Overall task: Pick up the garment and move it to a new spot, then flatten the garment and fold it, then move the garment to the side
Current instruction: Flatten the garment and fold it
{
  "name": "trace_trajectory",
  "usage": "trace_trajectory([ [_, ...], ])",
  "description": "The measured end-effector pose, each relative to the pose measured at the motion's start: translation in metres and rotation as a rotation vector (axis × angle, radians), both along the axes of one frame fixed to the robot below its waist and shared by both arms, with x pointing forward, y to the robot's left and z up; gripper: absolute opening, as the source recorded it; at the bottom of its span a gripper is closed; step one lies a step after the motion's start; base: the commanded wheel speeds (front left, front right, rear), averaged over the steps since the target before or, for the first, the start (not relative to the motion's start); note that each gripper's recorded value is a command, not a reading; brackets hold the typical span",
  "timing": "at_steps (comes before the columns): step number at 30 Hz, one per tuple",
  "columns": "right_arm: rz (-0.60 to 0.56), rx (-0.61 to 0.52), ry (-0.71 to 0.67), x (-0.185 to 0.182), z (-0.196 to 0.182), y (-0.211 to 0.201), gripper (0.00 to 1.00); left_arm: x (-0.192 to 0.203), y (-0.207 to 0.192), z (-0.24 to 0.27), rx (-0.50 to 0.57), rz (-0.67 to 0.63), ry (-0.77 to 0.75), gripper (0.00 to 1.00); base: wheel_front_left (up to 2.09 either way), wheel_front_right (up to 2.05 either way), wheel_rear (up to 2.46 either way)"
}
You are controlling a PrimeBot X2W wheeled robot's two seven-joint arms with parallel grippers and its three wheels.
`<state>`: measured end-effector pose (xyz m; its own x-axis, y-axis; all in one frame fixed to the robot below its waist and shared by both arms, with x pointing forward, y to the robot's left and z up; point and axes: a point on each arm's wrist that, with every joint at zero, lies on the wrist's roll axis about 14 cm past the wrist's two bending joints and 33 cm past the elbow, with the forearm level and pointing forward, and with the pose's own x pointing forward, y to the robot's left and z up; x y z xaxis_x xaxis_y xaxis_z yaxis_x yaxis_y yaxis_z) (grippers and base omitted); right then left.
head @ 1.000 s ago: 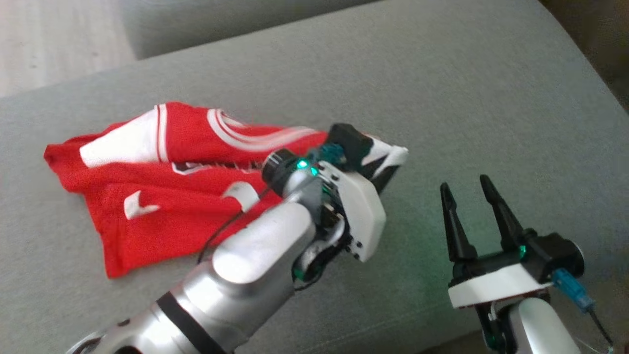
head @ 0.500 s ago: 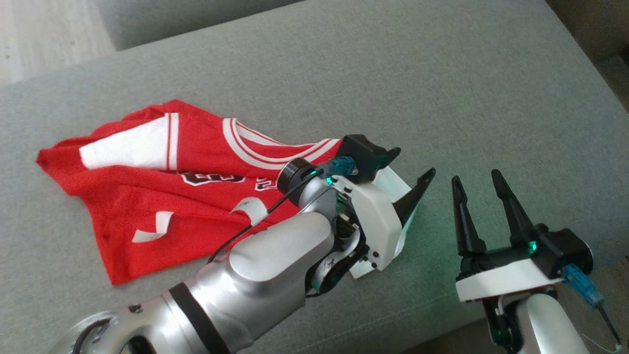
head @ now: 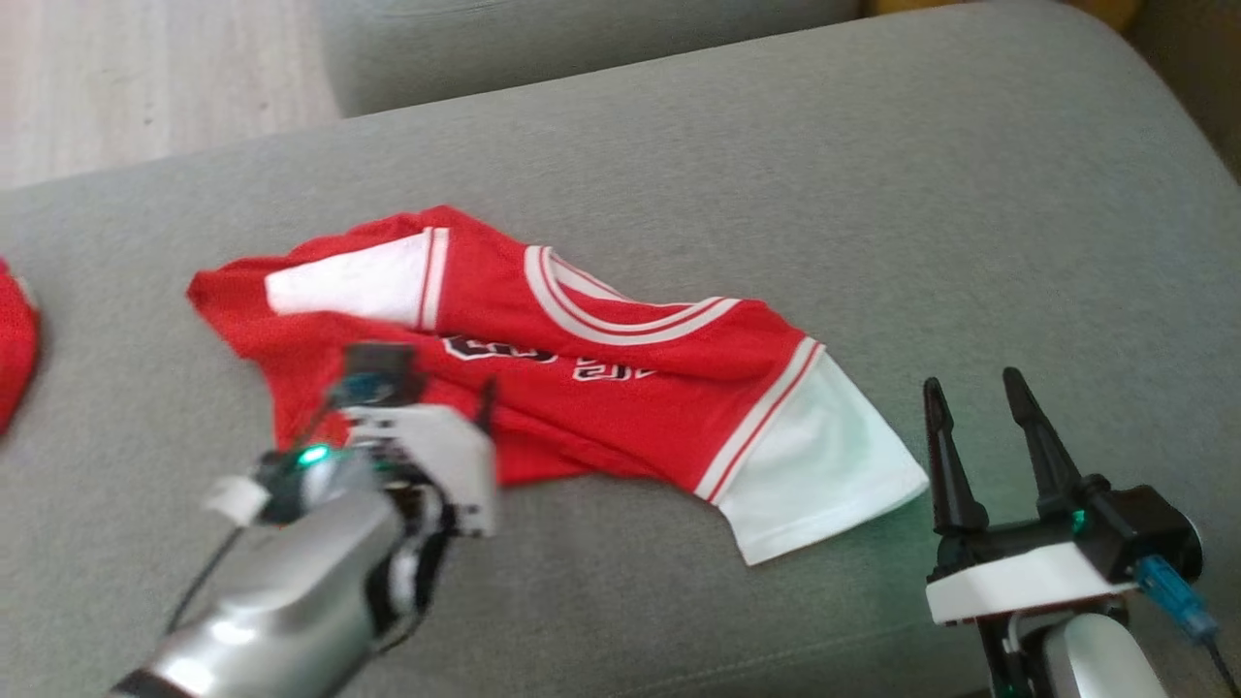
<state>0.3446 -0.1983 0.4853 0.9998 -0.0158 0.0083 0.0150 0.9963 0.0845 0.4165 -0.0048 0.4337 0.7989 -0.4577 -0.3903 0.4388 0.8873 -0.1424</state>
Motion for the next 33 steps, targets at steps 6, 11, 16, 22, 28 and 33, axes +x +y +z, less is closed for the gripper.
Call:
trace_trajectory([
  [6,0.042,0.005,0.035,0.006,-0.012,0.013,1.00,0.018,0.080,-0.026,0.098,0.236,0.087,1.00,0.00,0.00,0.00],
  [11,0.064,-0.002,0.064,0.011,-0.021,0.020,1.00,0.022,0.100,-0.046,0.171,0.270,0.150,1.00,0.00,0.00,0.00],
  [16,0.066,-0.012,0.075,0.015,-0.025,0.020,1.00,0.044,0.119,-0.042,0.204,0.313,0.125,1.00,0.00,0.00,0.00],
  [22,0.064,-0.020,0.086,0.017,-0.028,0.019,1.00,0.048,0.120,-0.053,0.201,0.307,0.167,1.00,0.00,0.00,0.00],
  [28,0.063,-0.020,0.082,0.017,-0.027,0.018,1.00,0.046,0.103,-0.052,0.142,0.274,0.181,1.00,0.00,0.00,0.00],
  [33,0.069,-0.021,0.078,0.017,-0.026,0.020,1.00,0.043,0.102,-0.053,0.142,0.268,0.187,0.45,0.00,0.00,0.00],
])
